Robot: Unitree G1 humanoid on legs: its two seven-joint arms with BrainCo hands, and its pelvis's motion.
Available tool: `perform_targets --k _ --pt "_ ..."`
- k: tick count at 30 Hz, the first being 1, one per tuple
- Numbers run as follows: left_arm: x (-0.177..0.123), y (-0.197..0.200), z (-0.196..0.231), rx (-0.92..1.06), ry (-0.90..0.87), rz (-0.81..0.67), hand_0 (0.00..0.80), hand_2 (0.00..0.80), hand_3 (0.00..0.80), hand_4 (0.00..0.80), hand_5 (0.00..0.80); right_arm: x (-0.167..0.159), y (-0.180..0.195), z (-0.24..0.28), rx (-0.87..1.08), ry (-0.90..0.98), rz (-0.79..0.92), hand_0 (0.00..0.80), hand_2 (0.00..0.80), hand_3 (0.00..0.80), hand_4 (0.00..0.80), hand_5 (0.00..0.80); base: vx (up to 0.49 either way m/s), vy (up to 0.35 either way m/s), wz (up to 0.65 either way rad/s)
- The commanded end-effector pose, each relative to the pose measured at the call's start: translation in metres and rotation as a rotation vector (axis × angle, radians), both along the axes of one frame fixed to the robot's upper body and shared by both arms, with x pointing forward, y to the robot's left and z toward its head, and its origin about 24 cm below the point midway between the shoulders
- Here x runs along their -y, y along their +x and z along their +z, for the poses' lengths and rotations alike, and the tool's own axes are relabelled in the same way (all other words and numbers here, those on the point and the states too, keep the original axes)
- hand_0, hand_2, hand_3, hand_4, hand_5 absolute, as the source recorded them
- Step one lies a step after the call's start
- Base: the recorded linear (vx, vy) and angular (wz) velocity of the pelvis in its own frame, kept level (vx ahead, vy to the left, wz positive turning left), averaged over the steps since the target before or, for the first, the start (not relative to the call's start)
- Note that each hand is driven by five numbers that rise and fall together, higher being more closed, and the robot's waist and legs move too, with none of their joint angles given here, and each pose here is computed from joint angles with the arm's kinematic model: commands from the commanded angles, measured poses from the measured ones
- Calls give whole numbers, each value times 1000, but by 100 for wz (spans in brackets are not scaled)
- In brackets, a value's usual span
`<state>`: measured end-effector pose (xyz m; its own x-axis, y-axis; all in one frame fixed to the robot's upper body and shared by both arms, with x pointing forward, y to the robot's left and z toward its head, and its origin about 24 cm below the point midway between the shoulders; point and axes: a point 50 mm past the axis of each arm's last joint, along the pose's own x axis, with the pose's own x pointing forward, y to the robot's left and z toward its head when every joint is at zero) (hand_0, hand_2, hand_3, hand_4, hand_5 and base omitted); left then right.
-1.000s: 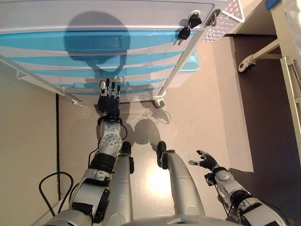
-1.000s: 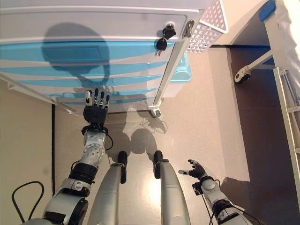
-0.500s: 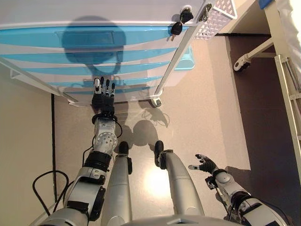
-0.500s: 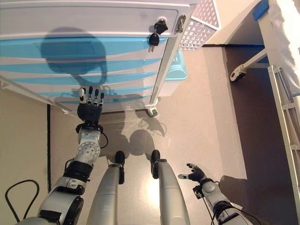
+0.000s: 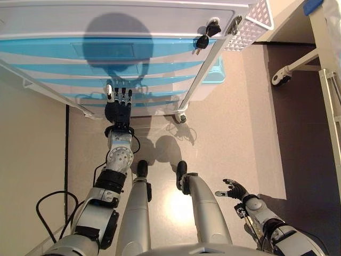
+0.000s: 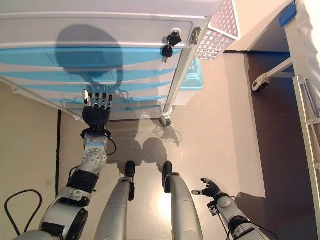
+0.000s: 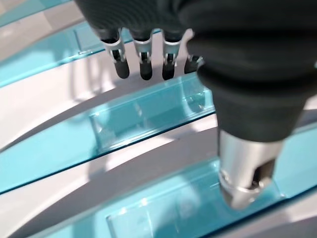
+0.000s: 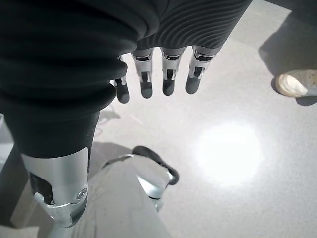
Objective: Open the drawer and pick up the medicine
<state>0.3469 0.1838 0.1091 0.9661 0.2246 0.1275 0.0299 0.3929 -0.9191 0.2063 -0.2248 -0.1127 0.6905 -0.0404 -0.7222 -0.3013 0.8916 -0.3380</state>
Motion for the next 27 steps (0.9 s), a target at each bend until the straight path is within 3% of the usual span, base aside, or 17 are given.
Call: perform_targets --k 1,16,17,18,27 --pt "14 -4 167 706 209 -27 0 0 0 0 0 26 -32 -11 -104 -81 4 0 0 0 0 0 0 0 0" --pt "10 1 175 687 316 -14 0 0 0 0 0 23 -32 -12 -120 -99 35 0 0 0 0 0 5 0 0" --pt "10 3 172 672 309 -13 590 590 590 590 590 22 -32 -12 -119 -99 37 0 0 0 0 0 0 0 0" --pt "10 3 171 670 302 -11 794 794 794 794 794 22 -32 -12 -118 -96 38 0 0 0 0 0 0 0 0" --pt "11 6 170 654 275 9 800 800 800 800 800 23 -31 -12 -120 -111 36 0 0 0 0 0 -2 11 -3"
